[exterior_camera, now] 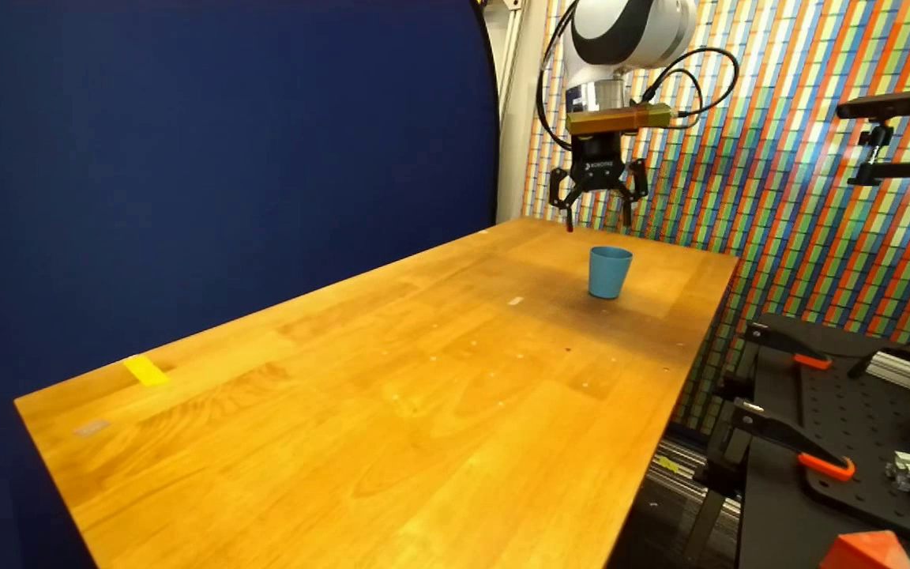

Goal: Put the block in the cup

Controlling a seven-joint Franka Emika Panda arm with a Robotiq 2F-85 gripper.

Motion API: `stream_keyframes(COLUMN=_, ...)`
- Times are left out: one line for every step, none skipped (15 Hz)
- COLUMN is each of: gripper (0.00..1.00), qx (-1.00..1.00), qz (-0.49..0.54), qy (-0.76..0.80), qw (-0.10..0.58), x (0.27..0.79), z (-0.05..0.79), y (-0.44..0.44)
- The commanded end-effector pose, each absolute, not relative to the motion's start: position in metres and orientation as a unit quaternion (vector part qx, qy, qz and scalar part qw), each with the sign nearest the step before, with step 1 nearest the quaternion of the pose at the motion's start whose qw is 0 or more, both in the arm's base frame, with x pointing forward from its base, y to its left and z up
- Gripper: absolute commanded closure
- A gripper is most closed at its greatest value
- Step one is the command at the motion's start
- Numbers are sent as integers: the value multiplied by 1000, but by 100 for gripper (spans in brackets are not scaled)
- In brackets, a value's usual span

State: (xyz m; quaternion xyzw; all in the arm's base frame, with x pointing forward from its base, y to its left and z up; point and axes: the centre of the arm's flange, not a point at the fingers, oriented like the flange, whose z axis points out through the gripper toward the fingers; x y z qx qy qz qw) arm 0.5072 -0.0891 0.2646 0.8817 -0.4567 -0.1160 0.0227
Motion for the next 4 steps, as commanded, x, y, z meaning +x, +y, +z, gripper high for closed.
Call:
stream_keyframes(gripper=0, qx=922, qz=-125, qy=-365, qw=31, x=525, z=310, y=-29)
stream_keyframes(gripper=0, qx=904, qz=-123, qy=-408, qw=29, x=514, z=282, y=-45)
stream_keyframes(gripper=0, qx=911, qz=-123, qy=-392, qw=29, x=518, z=291, y=-29)
stream_keyframes(gripper=0, qx=915, qz=-122, qy=-383, qw=29, x=520, z=297, y=-19)
